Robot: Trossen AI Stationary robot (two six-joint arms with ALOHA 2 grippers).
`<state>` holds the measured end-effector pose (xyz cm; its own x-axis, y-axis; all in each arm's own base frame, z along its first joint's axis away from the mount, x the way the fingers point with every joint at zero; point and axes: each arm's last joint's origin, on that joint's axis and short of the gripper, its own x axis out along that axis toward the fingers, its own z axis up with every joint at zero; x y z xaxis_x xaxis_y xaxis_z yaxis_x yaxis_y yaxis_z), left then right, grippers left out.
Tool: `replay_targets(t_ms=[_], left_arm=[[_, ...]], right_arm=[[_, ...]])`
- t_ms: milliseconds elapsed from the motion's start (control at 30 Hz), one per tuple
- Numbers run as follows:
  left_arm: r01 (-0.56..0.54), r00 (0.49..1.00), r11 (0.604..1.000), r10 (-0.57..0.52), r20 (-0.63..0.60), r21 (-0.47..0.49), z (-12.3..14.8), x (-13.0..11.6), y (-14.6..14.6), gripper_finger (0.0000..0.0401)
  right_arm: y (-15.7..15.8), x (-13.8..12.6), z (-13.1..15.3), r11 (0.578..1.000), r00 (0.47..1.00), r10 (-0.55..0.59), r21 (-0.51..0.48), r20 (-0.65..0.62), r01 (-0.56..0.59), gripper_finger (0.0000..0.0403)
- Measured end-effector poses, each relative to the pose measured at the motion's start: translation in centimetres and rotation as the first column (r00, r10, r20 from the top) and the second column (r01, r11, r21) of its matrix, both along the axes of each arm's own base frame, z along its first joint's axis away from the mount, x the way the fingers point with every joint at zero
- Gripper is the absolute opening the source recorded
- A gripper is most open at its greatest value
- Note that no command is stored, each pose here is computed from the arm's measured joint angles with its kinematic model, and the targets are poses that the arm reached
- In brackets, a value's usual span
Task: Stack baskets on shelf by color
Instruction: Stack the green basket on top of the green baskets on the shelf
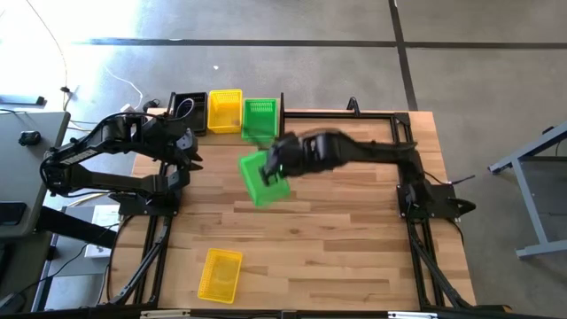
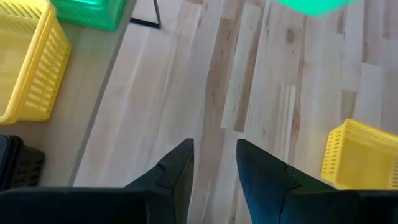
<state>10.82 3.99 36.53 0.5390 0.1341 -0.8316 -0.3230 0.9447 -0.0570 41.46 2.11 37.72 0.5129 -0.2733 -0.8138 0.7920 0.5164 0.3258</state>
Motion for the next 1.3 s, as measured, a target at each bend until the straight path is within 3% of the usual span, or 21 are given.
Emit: replay_targets(t_ms=[533,900,1300], left_arm=[[-0.048,0.999,0.998,0.049,-0.016,0.037,0.0,-0.1,0.2,0.0110],[-0.055,0.998,0.998,0.056,-0.015,0.032,0.0,-0.1,0.2,0.0110],[-0.077,0.997,0.997,0.077,-0.014,0.017,0.0,-0.1,0.2,0.0110]], right_arm=[[-12.9,-0.7,1.3,0.977,0.973,-0.198,-0.061,0.118,0.206,0.0000],[-17.2,-0.5,2.7,0.960,0.899,-0.271,0.030,0.344,0.278,0.0000],[-20.5,-0.5,0.3,0.948,0.917,-0.277,0.241,0.289,0.210,0.0000]])
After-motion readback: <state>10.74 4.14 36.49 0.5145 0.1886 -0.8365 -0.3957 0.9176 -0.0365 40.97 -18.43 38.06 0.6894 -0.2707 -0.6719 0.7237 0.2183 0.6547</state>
